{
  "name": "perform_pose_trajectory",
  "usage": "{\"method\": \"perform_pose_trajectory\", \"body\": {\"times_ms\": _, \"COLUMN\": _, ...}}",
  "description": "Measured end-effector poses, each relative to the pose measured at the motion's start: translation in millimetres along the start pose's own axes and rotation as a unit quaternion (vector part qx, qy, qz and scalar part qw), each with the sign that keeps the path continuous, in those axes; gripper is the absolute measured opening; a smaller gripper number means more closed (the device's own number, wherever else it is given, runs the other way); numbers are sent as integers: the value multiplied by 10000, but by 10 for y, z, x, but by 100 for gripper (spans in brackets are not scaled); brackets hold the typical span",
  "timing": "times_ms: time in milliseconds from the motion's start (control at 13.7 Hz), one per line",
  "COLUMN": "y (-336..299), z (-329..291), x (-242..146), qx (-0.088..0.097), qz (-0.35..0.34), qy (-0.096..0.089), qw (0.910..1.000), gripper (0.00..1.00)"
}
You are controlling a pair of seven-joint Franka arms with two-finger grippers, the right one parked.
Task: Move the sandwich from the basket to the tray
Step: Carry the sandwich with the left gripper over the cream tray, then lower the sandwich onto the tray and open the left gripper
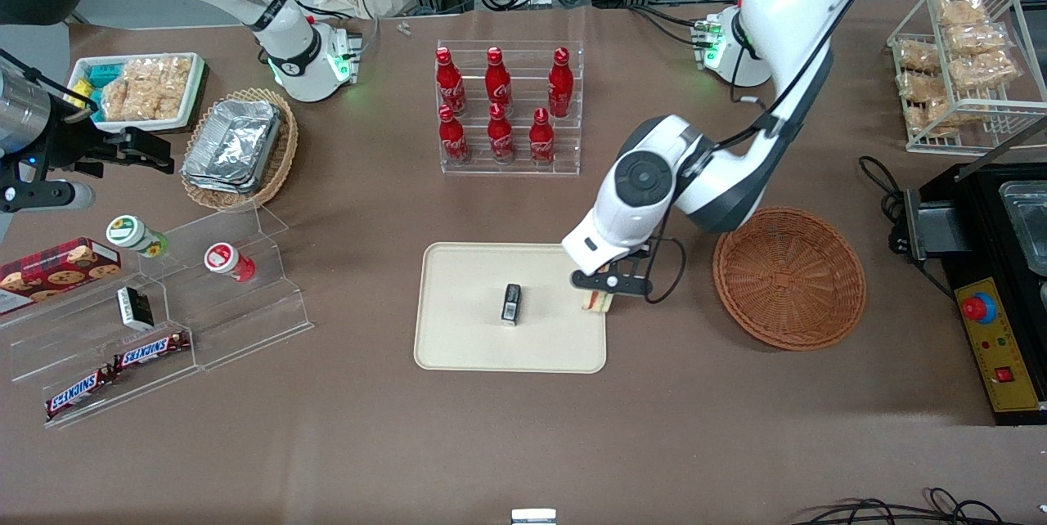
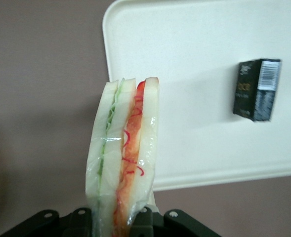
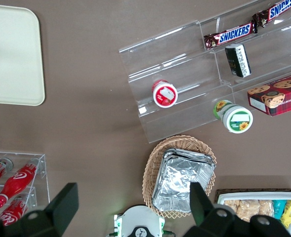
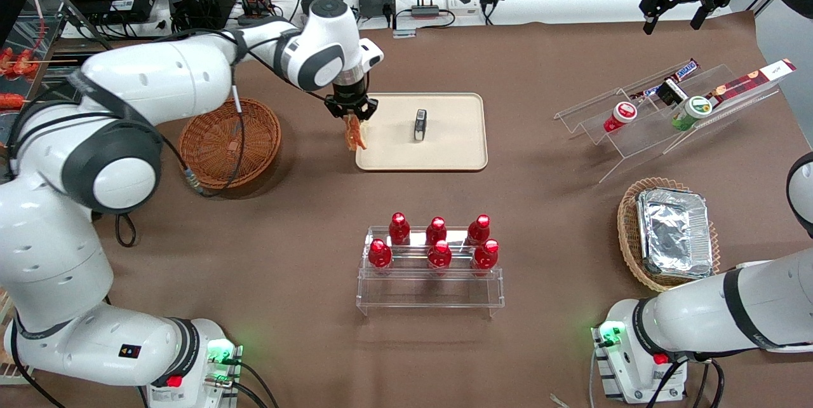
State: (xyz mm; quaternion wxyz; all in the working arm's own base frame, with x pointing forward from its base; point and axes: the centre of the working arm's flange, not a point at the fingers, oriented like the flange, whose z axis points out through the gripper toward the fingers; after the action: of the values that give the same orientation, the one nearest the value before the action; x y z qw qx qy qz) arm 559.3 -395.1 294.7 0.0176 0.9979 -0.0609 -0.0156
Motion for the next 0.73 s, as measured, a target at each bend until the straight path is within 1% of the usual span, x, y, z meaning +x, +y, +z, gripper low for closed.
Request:
{"method": "perform_pose_trajectory", "body": {"times_ms": 219, "y": 113, "z": 268, "x": 188, "qx": 34, "qz": -134, "qy": 61, "qw": 9999, "gripper": 20}}
{"method": "perform_pose_trajectory", "body": {"times_ms": 365, "y": 139, "z": 423, "x": 244, "qx": 122, "qz": -240, "qy": 112, "qw": 9996, "gripper": 20}}
{"method": "perform_pose_trajectory", "body": {"times_ms": 510, "y": 157, "z": 510, "x": 267, "qx": 115, "qz": -381, "qy": 183, "qw": 9990, "gripper": 23}}
{"method": "perform_pose_trajectory", "body": {"times_ms": 656, "y": 195, "z": 554, "x": 255, "qx": 140, "qz": -397, "qy": 238, "qw": 9988, "gripper": 40}}
{"method": "perform_pose_trajectory", "body": {"times_ms": 729, "y": 210, "z": 552, "x": 250, "qx": 145, "qz": -404, "qy": 254, "qw": 9988, "gripper": 51}}
